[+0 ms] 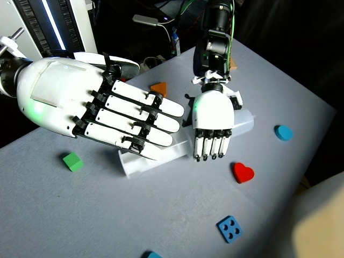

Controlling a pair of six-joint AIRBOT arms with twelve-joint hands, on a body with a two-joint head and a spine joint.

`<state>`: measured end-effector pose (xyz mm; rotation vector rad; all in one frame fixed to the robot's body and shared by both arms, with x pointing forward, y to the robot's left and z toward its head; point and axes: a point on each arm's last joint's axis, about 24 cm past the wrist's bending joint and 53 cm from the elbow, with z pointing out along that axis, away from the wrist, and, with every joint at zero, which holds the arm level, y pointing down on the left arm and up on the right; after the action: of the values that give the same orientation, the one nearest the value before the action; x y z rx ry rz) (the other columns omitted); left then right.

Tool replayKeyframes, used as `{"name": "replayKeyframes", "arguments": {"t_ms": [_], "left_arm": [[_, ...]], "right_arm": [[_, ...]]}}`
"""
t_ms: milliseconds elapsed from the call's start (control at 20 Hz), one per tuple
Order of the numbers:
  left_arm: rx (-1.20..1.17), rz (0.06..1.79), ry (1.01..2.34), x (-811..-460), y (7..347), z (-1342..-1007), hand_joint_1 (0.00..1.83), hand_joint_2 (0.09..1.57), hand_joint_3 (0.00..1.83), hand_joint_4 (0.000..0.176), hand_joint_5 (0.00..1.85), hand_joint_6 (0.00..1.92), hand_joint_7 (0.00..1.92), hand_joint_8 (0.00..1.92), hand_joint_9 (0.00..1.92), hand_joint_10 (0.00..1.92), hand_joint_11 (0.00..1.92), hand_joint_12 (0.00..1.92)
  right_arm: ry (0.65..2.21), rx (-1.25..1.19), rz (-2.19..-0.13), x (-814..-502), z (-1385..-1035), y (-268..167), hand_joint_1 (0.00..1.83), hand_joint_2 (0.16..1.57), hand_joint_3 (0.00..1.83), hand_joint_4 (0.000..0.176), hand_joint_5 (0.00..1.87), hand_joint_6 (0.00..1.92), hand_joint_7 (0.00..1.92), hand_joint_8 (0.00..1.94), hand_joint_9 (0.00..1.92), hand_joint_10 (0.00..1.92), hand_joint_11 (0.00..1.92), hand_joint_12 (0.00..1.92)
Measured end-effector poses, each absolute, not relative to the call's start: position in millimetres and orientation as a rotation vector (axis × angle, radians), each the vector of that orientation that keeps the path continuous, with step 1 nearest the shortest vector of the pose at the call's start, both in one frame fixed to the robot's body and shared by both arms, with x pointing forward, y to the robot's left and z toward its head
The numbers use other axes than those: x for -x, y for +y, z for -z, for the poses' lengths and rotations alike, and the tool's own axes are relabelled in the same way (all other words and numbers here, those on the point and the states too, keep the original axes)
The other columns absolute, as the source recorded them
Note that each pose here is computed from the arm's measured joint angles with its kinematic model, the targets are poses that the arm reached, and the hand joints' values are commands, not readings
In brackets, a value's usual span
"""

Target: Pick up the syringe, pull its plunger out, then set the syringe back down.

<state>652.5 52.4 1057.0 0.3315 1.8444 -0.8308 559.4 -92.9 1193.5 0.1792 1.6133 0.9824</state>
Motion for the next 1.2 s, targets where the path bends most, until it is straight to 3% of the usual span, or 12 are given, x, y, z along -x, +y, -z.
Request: {"name": "replayKeyframes", "arguments": {"t_ms": [150,200,300,350,400,450,500,600,750,850,1000,1200], "left_arm": [[-0.331,0.841,1.848,-650.4,48.6,-1054.7,1.37,1.14,0.0,0.0,0.87,0.97,0.93,1.09,0.83,1.38,0.88,1.24],[-0.329,0.841,1.848,-650.7,48.9,-1054.9,1.25,1.14,0.0,0.0,0.91,0.97,0.96,1.13,0.81,1.02,0.86,1.17],[-0.329,0.841,1.849,-650.6,48.8,-1054.8,1.21,1.18,0.0,0.0,0.76,1.18,0.94,1.19,0.84,0.69,0.8,1.08],[-0.329,0.841,1.849,-650.4,49.0,-1054.4,1.12,1.19,0.0,0.0,0.8,1.22,0.84,0.66,0.8,0.57,0.73,1.04],[-0.329,0.841,1.85,-650.4,49.0,-1054.3,1.12,1.19,0.0,0.0,0.8,1.22,0.84,0.66,0.8,0.57,0.73,1.04],[-0.329,0.841,1.85,-650.4,49.0,-1054.3,1.03,1.12,0.0,0.0,0.78,0.54,0.9,0.21,0.81,0.34,0.67,0.94],[-0.333,0.841,1.848,-650.0,48.6,-1054.4,1.0,1.1,0.0,0.0,0.83,0.22,0.92,0.11,0.84,0.24,0.66,0.89],[-0.331,0.845,1.842,-649.8,47.9,-1056.1,0.93,1.1,0.0,0.0,0.85,0.02,0.93,0.02,0.89,0.08,0.66,0.83],[-0.326,0.851,1.826,-650.8,47.6,-1059.8,0.75,1.07,0.0,0.0,0.74,0.0,0.81,0.0,0.74,0.0,0.48,0.79],[-0.327,0.849,1.828,-650.7,48.0,-1059.4,0.65,1.02,0.0,0.0,0.57,0.0,0.58,0.0,0.52,0.0,0.25,0.85],[-0.327,0.852,1.83,-649.5,47.1,-1059.2,0.48,0.98,0.0,0.0,0.4,0.0,0.37,0.0,0.35,0.0,0.07,0.89],[-0.326,0.851,1.83,-648.2,49.5,-1061.7,0.41,0.93,0.0,0.0,0.26,0.0,0.21,0.0,0.18,0.0,0.0,0.77]], "right_arm": [[1.614,-0.183,-0.979,-560.2,-1193.0,-94.0,0.25,0.91,0.0,0.0,0.03,0.0,0.05,0.0,0.09,0.0,0.0,0.54],[1.614,-0.182,-0.98,-560.2,-1193.2,-93.8,0.25,0.91,0.0,0.0,0.01,0.0,0.04,0.0,0.08,0.0,0.0,0.54],[1.614,-0.181,-0.98,-560.1,-1193.3,-93.6,0.24,0.91,0.0,0.0,0.01,0.0,0.03,0.0,0.08,0.0,0.0,0.54],[1.613,-0.18,-0.98,-560.0,-1193.3,-93.6,0.24,0.91,0.0,0.0,0.01,0.0,0.03,0.0,0.08,0.0,0.0,0.54],[1.614,-0.181,-0.98,-560.1,-1193.2,-93.7,0.24,0.91,0.0,0.0,0.01,0.0,0.03,0.0,0.08,0.0,0.0,0.54],[1.614,-0.182,-0.98,-560.2,-1193.2,-93.9,0.24,0.91,0.0,0.0,0.01,0.0,0.04,0.0,0.08,0.0,0.0,0.54],[1.614,-0.182,-0.98,-560.2,-1193.2,-93.8,0.24,0.91,0.0,0.0,0.01,0.0,0.04,0.0,0.08,0.0,0.0,0.55],[1.614,-0.182,-0.98,-560.2,-1193.2,-93.8,0.25,0.91,0.0,0.0,0.01,0.0,0.04,0.0,0.07,0.0,0.0,0.55],[1.614,-0.181,-0.98,-560.1,-1193.2,-93.7,0.27,0.9,0.0,0.0,0.02,0.0,0.04,0.0,0.07,0.0,0.0,0.52],[1.614,-0.181,-0.98,-560.1,-1193.2,-93.7,0.28,0.89,0.0,0.0,0.02,0.0,0.04,0.0,0.07,0.0,0.0,0.52],[1.614,-0.181,-0.98,-560.1,-1193.2,-93.7,0.27,0.89,0.0,0.0,0.02,0.0,0.04,0.0,0.07,0.0,0.0,0.51],[1.613,-0.182,-0.978,-560.8,-1193.2,-94.4,0.26,0.89,0.0,0.0,0.02,0.0,0.05,0.0,0.06,0.0,0.0,0.53]]}}
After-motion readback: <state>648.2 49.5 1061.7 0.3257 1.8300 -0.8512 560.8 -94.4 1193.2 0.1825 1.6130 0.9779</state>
